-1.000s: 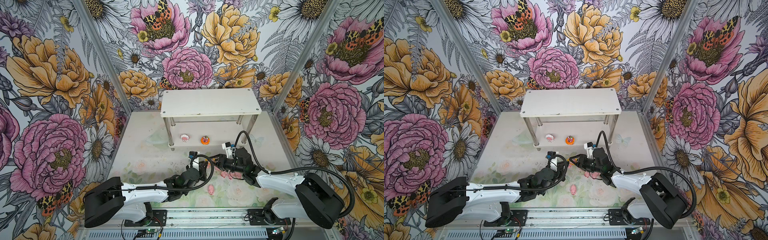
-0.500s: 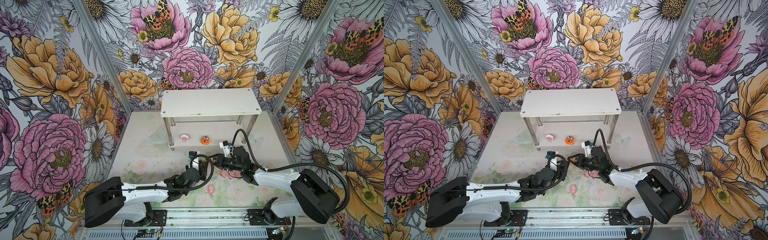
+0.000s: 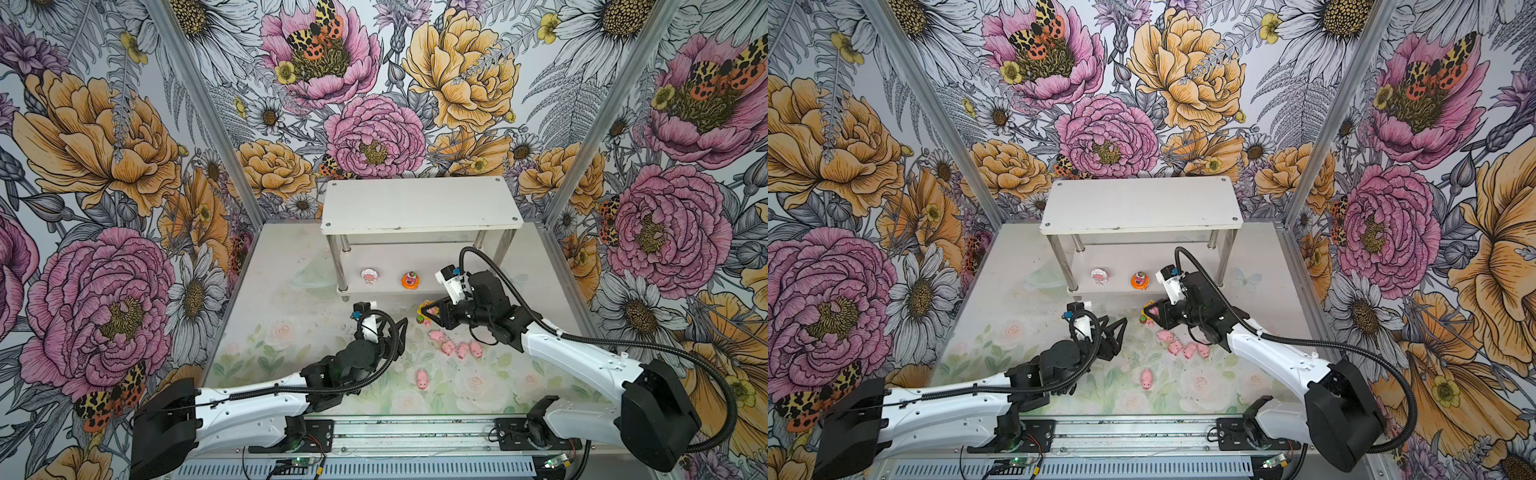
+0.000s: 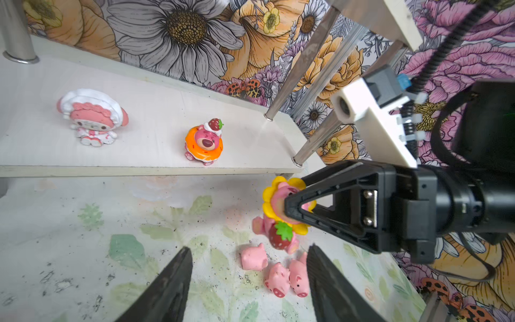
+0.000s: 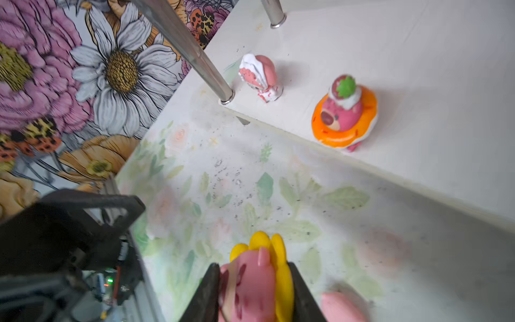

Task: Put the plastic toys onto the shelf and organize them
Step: 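Carry the sunflower pig toward the shelf with the right gripper while the left withdraws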

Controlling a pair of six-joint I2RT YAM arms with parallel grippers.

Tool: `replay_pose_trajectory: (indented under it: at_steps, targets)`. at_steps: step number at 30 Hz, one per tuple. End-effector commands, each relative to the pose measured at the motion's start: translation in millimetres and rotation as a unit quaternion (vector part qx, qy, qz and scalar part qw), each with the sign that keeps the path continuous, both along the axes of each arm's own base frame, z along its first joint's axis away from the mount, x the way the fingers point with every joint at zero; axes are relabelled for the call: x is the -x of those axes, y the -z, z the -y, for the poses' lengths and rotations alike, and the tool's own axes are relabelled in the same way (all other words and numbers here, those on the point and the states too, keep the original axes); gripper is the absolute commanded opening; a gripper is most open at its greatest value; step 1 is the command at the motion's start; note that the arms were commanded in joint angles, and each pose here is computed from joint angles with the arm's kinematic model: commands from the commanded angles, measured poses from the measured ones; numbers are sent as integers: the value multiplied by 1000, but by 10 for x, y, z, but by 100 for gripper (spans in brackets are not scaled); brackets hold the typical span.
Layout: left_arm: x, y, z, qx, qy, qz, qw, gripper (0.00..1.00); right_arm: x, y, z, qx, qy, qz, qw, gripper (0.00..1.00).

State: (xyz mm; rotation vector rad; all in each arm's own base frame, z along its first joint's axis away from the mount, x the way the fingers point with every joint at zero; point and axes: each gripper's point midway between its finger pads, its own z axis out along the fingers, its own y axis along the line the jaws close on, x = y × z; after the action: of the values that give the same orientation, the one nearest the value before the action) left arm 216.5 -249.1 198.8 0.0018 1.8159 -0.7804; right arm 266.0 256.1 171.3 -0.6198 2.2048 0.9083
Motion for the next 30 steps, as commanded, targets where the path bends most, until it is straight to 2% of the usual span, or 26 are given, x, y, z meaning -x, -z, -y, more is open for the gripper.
replay_pose_trajectory:
  at_steps: [1,9,21,30]
  targets:
    - [-6,138,-267,-17,-39,-11,999,67,16,24,291,129,-50,97,986,0]
    - [69,170,-530,-3,-57,-19,998,67,-463,74,614,192,14,134,972,0]
    - [66,242,-570,-5,-62,-28,998,66,-974,-66,788,172,85,198,961,0]
    - [3,249,-582,-7,-68,-34,997,66,-1187,106,859,167,94,191,963,0]
